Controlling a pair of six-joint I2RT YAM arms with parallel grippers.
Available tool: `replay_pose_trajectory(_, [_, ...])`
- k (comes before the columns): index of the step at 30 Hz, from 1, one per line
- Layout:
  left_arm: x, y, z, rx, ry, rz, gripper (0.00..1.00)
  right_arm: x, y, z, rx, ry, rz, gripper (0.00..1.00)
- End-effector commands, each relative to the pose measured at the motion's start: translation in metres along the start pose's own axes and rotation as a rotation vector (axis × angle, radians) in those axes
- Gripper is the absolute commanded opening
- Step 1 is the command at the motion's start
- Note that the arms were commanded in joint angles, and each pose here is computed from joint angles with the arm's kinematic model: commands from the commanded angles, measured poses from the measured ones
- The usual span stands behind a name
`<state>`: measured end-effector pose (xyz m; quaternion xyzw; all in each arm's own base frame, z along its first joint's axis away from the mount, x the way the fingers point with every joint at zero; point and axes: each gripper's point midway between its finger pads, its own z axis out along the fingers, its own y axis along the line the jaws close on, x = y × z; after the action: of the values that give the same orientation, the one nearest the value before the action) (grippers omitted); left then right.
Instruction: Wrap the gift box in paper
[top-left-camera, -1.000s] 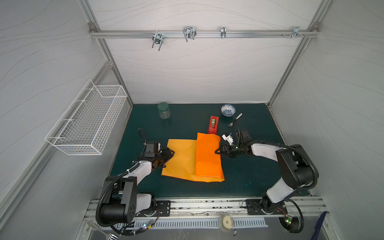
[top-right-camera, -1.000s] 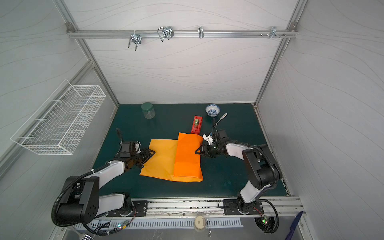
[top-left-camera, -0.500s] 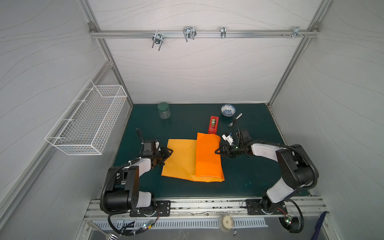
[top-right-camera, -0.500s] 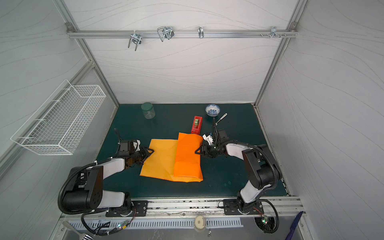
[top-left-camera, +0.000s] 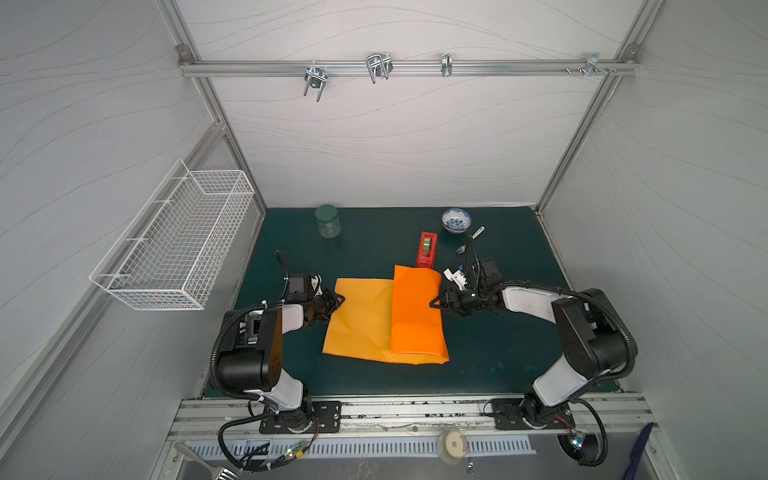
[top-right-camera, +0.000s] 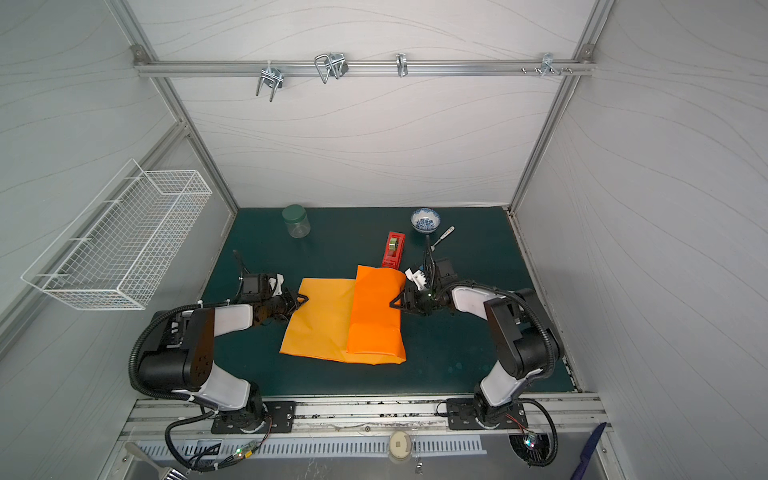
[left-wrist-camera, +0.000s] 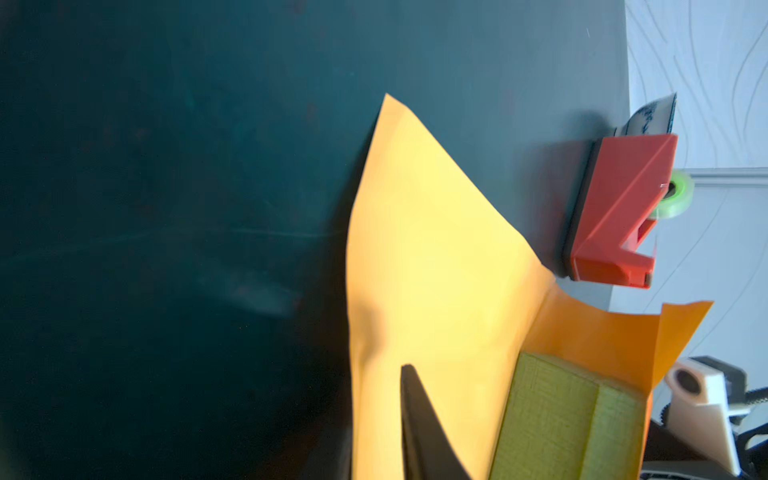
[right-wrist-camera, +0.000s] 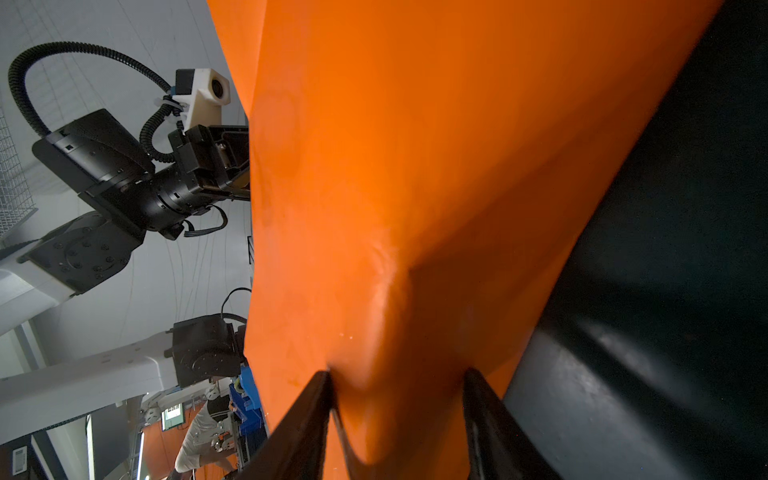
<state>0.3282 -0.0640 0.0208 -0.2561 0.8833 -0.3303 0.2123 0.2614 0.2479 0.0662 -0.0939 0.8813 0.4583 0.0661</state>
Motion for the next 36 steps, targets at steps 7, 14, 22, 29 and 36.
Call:
replay_pose_trajectory(7, [-0.010, -0.018, -0.005, 0.058, -0.015, 0.063, 0.08, 0.033, -0.049, 0.011, 0.203, 0.078, 0.096, 0.50])
replay_pose_trajectory(14, [0.005, -0.016, -0.007, 0.085, 0.012, 0.021, 0.09, 0.033, -0.047, 0.009, 0.206, 0.076, 0.091, 0.50])
replay_pose_trajectory(22, [0.012, -0.010, -0.011, 0.054, 0.013, -0.046, 0.13, 0.033, -0.048, 0.009, 0.207, 0.079, 0.093, 0.50])
replay_pose_trajectory(29, [0.016, -0.008, -0.016, 0.007, 0.024, -0.090, 0.09, 0.034, -0.048, 0.011, 0.197, 0.080, 0.096, 0.50])
replay_pose_trajectory(36, [0.025, -0.005, -0.026, -0.076, 0.053, -0.120, 0.04, 0.033, -0.046, 0.012, 0.188, 0.078, 0.097, 0.49])
